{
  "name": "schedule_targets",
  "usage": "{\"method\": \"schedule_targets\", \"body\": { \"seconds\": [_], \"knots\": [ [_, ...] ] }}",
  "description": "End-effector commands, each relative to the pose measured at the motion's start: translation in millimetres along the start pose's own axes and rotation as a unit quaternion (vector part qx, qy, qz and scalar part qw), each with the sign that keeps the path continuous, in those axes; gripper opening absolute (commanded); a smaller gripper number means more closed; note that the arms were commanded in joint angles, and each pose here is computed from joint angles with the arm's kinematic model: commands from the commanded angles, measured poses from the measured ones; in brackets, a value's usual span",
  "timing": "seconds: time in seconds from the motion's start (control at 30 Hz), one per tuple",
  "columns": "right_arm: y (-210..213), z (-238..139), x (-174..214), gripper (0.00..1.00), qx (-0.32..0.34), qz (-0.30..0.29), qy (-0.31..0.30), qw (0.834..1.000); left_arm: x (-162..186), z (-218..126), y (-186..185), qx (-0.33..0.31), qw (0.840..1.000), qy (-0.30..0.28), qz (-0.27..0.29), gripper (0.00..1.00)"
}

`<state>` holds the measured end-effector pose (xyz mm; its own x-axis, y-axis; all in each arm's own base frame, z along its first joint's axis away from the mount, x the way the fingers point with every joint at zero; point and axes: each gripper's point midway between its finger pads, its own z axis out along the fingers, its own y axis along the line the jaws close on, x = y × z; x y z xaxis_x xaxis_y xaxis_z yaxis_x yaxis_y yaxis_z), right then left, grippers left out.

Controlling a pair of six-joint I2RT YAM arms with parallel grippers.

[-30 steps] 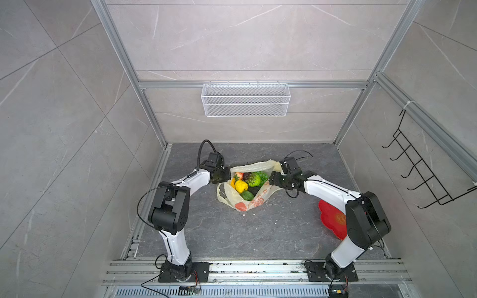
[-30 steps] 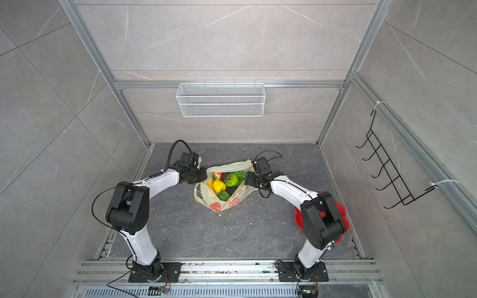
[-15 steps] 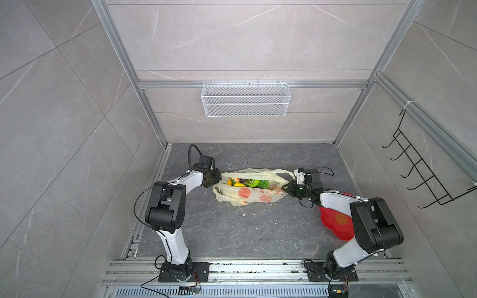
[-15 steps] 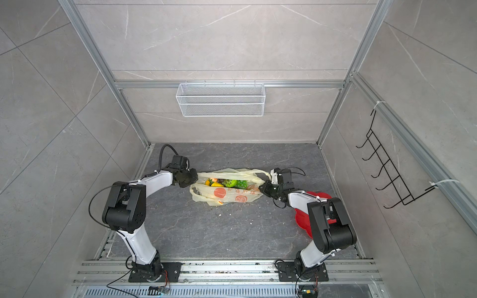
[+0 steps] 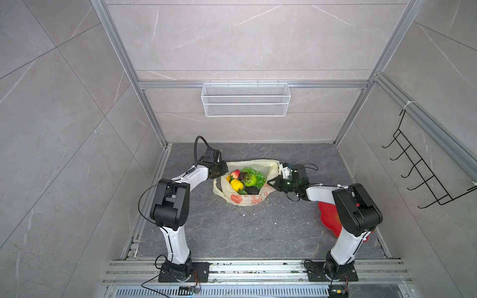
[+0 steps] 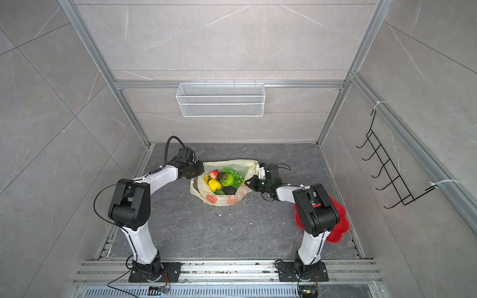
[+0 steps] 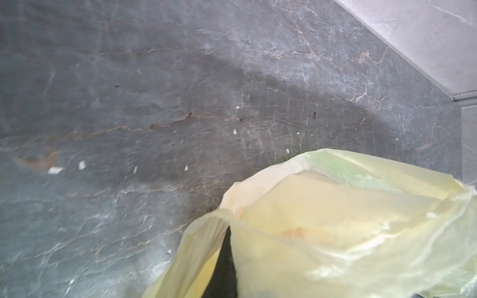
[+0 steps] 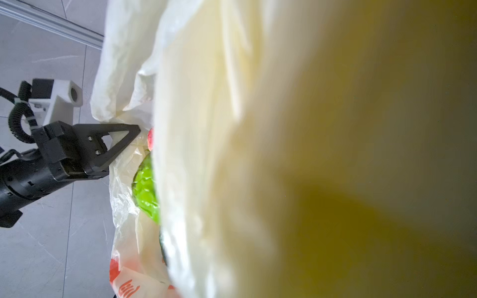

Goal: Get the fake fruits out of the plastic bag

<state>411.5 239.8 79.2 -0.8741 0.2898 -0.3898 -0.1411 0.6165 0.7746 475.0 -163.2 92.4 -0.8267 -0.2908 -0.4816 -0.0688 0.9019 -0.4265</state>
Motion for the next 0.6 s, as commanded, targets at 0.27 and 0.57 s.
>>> {"method": "schedule_targets", "body": {
  "seconds": [0.27, 0.57],
  "knots": [
    [27, 66, -40, 0.0, -0.014, -0.024, -0.004, 1.0, -90, -28, 42, -0.021, 0.995, -0.087, -0.036, 0.0],
    [7, 65, -26, 0.07, 0.015, -0.015, 0.002, 1.0, -51, -20, 45, -0.009, 0.998, -0.055, -0.039, 0.0]
  ]
}}
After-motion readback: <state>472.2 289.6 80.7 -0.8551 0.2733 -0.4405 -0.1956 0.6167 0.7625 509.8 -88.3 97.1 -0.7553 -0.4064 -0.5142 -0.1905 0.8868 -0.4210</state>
